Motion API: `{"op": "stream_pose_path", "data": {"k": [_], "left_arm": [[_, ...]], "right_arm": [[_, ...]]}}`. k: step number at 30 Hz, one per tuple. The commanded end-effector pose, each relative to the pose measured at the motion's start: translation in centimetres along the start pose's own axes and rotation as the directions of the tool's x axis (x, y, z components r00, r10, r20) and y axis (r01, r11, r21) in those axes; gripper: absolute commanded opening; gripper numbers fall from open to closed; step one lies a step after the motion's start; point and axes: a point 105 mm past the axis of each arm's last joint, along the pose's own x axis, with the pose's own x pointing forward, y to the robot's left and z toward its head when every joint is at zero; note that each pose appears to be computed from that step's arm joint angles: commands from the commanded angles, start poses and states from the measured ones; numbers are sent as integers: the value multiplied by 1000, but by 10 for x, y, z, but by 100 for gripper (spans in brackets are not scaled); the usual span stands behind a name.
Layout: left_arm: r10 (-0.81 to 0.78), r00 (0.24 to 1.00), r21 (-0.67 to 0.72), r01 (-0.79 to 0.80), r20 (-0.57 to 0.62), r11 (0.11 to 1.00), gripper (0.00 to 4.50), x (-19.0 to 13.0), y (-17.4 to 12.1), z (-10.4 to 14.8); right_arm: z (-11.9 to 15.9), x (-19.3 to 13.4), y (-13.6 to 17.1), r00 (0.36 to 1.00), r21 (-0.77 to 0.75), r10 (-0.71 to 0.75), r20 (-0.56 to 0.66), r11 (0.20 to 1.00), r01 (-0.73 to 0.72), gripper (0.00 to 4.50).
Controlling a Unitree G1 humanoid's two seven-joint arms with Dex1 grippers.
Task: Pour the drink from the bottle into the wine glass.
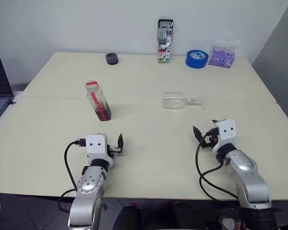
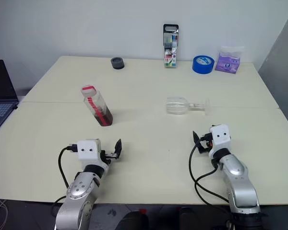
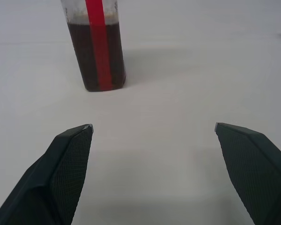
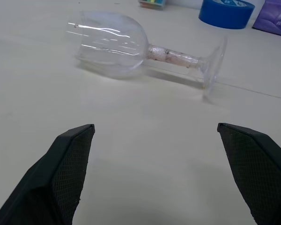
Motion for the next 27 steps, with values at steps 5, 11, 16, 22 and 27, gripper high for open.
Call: {"op": "stream_pose_path", "data": {"k": [5,11,16,22,27], "left_arm": [[18,997,-7,-17,78,1000,445,1,3,18],[21,997,-1,-21,81,1000,445,0,3,18],[29,996,1,-29,84,1000,445,2,4,19],[45,994,2,-45,101,999,445,6,7,25],[65,990,12,-67,124,998,445,7,12,34]], "right_arm": [[12,4,-3,999,-20,-10,53,1000,11,450],[13,4,-3,998,-22,-10,57,1000,12,450],[14,4,-2,998,-31,-1,58,1000,2,450],[24,5,1,996,-51,33,83,998,-29,450],[50,9,6,981,-80,140,134,988,-130,450]]}}
